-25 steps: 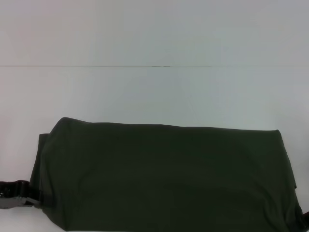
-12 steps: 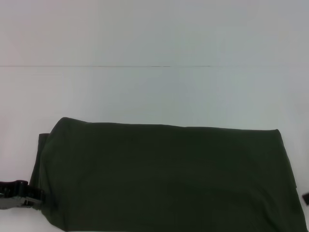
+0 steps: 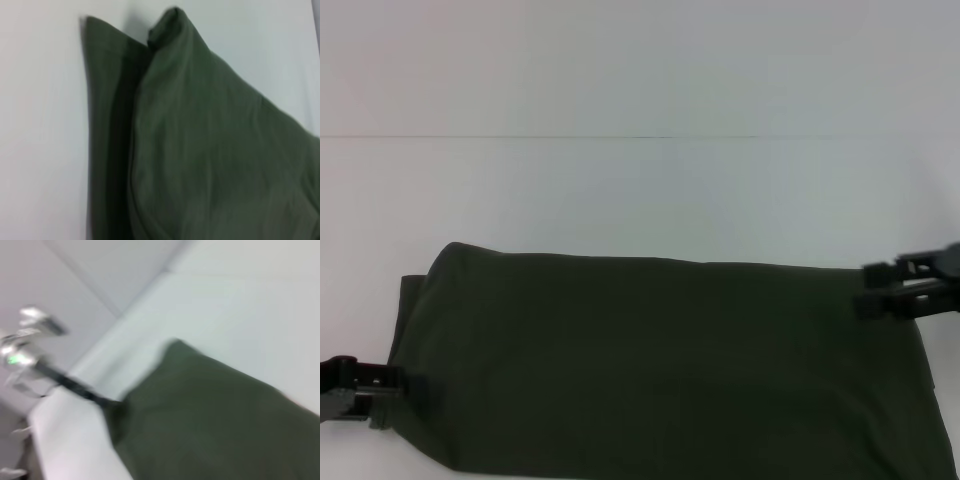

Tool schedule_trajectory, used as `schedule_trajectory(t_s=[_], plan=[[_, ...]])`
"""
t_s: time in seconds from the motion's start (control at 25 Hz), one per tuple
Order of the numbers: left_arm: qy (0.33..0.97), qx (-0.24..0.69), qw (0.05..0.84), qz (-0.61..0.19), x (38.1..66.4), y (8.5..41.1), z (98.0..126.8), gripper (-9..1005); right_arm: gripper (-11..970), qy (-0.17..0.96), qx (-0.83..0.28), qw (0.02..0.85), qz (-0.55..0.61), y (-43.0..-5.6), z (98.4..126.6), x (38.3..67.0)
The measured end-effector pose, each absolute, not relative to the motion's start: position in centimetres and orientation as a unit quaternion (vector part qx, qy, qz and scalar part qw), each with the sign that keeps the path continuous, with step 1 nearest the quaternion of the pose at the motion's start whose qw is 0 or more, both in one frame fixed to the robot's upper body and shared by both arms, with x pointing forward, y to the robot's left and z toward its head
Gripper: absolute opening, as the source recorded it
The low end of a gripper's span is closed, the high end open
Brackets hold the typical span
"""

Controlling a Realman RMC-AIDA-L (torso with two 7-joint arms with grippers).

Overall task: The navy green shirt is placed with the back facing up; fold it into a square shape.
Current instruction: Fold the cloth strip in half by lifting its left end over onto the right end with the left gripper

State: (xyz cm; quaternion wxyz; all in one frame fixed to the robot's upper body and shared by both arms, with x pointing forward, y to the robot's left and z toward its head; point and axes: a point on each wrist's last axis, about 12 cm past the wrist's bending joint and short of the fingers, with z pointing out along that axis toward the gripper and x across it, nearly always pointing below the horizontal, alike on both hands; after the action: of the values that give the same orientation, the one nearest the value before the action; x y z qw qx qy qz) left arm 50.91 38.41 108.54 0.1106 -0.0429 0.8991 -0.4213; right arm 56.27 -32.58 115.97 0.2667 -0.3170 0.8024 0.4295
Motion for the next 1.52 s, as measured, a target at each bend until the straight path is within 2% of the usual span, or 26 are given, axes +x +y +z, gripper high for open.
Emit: schedule_trajectory(t_s=[0.16,0.4,0.76,0.92,1.12,1.52], plan=[[0.9,-0.065,0.117,-0.414,50.5,39.3,108.5,589,868,0.739,-0.417,0.313,0.427,-28.9,114.6,56.3],[0.894,-0.11,0.151,-0.408,49.8,41.2,108.9,613,886,0.687,-0.491,0.371,0.388,-24.4,111.3,56.3],[0.891,-0.121,0.185,-0.396,50.0,42.9,110.4,612,887,0.666,-0.511,0.415,0.352,-22.0,108.9,57.1],[0.889,-0.102,0.189,-0.405,50.8,42.3,111.0,612,887,0.669,-0.523,0.405,0.339,-21.2,108.1,57.2],[0.882,-0.074,0.176,-0.431,52.2,40.1,111.2,612,886,0.669,-0.529,0.401,0.334,-20.5,107.7,57.3],[0.887,-0.082,0.147,-0.431,53.6,37.1,108.7,613,886,0.666,-0.53,0.403,0.337,-20.3,107.5,57.1]])
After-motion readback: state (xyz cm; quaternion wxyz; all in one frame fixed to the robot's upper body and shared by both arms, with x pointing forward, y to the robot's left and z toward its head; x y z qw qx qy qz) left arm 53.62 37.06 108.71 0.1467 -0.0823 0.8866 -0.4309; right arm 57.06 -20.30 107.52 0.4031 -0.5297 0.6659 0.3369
